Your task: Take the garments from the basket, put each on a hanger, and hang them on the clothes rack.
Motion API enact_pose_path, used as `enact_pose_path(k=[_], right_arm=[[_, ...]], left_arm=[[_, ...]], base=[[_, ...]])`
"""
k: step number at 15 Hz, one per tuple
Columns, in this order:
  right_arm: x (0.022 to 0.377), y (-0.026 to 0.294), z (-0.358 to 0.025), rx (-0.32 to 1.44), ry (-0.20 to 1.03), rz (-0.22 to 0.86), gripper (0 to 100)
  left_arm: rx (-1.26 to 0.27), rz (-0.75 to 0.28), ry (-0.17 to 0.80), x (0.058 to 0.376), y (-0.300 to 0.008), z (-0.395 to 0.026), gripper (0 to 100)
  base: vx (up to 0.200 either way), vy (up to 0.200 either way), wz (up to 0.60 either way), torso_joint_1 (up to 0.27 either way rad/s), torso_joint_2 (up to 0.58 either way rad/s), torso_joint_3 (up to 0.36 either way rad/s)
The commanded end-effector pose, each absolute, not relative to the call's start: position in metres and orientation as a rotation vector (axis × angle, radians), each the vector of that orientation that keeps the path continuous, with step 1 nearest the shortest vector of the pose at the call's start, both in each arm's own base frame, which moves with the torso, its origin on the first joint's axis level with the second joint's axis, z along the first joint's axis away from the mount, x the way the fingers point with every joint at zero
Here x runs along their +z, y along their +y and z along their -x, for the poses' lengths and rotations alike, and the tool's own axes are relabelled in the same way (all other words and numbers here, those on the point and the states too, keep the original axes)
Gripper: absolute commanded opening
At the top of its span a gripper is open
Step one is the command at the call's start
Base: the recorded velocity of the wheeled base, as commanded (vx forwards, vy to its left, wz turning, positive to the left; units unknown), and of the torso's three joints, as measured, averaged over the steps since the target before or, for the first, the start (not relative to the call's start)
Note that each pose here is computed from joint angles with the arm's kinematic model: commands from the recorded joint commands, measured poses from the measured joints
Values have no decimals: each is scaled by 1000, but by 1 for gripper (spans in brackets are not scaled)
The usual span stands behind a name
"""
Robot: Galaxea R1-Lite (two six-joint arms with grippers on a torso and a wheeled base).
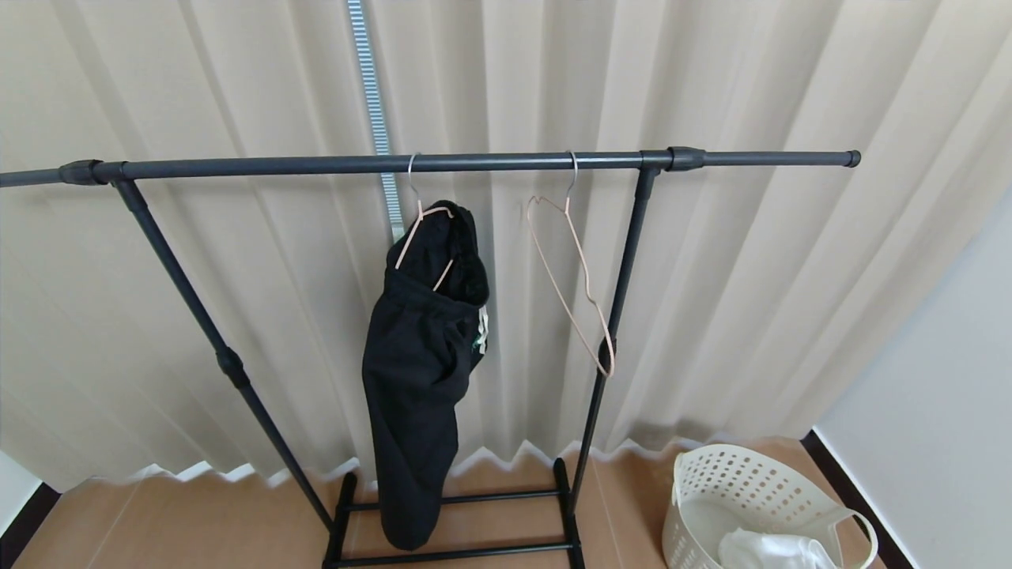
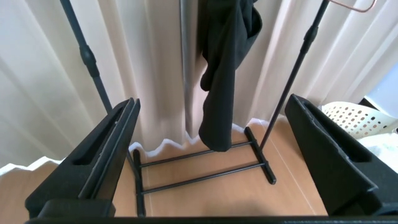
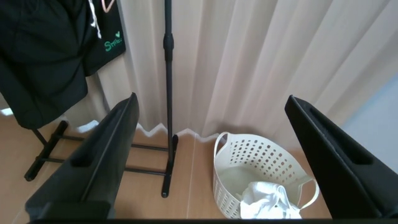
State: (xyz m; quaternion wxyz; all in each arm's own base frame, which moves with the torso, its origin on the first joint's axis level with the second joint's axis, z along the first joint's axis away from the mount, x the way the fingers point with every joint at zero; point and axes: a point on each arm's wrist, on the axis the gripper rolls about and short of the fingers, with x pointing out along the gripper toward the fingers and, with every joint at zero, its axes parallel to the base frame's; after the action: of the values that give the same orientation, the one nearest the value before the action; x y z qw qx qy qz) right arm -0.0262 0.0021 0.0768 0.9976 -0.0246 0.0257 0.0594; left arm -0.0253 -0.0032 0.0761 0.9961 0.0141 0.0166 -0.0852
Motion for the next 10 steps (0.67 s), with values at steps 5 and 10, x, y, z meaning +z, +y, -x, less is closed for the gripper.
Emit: enact_pose_path(k=[5, 10], right_arm=[[77, 2, 26, 119, 49, 48, 100], [77, 2, 26, 118, 49, 48, 100]], left_arm=[[-171, -28, 34, 76, -3, 25, 100], [-171, -28, 34, 76, -3, 25, 100]], base=[[0, 0, 0, -151, 366, 210], [0, 0, 0, -169, 410, 234]])
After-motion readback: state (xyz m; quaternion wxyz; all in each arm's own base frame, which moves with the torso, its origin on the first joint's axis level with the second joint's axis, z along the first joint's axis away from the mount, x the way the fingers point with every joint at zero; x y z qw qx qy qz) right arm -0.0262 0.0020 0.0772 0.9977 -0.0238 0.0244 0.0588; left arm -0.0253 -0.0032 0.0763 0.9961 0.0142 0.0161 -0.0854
